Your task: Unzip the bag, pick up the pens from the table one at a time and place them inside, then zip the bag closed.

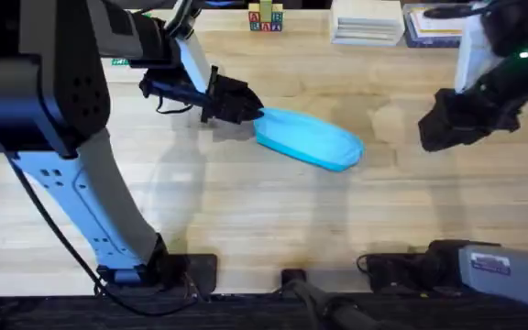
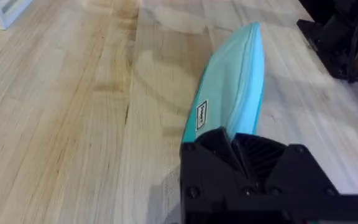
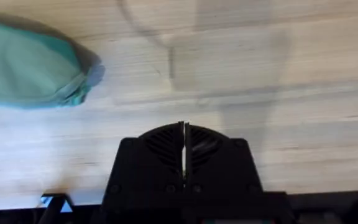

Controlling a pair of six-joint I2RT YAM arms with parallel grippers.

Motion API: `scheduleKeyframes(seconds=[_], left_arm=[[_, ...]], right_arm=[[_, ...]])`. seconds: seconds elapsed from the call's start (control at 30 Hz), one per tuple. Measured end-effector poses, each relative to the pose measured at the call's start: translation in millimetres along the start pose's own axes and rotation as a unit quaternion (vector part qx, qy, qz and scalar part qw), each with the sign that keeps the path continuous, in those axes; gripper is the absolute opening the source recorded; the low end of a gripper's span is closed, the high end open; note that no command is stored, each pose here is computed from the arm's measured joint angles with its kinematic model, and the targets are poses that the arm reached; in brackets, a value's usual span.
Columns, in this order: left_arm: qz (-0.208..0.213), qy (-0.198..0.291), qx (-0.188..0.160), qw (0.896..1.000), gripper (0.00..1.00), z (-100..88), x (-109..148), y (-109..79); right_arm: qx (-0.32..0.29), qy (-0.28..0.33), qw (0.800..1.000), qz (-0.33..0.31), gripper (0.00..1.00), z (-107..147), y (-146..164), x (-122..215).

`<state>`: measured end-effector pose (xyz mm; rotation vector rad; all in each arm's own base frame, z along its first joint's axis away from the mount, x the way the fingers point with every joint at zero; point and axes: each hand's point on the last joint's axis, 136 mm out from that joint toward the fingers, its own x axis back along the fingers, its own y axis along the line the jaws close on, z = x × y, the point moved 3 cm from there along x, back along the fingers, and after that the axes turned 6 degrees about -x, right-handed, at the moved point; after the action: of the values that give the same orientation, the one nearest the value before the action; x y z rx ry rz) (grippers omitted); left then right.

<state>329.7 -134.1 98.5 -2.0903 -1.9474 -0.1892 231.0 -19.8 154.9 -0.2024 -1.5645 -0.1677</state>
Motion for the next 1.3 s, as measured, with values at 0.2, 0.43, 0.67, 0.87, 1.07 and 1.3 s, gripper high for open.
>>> scheduleKeyframes(seconds=[0.2, 0.43, 0.67, 0.87, 1.07, 1.3], left_arm=[[0.0, 0.0, 0.0, 1.0, 0.042, -0.1, 0, 0.1], [0.0, 0.0, 0.0, 1.0, 0.042, 0.0, 0, 0.1], [0.0, 0.0, 0.0, 1.0, 0.042, 0.0, 0, 0.0], [0.0, 0.0, 0.0, 1.0, 0.042, 0.1, 0, 0.0], [0.0, 0.0, 0.0, 1.0, 0.042, 0.0, 0, 0.1], [-0.007, 0.007, -0.003, 1.0, 0.766, 3.7, 5, 2.4]], right_arm=[[0.063, -0.091, 0.994, -0.02, 0.033, 16, 20, 39], [0.169, -0.197, 0.963, -0.065, 0.052, 56, 51, 84], [0.241, -0.227, 0.937, -0.112, 0.684, 87, 70, 100], [0.254, -0.225, 0.933, -0.119, 0.996, 91, 73, 101], [0.254, -0.225, 0.933, -0.119, 0.996, 91, 73, 101], [0.254, -0.225, 0.933, -0.119, 0.996, 91, 73, 101]])
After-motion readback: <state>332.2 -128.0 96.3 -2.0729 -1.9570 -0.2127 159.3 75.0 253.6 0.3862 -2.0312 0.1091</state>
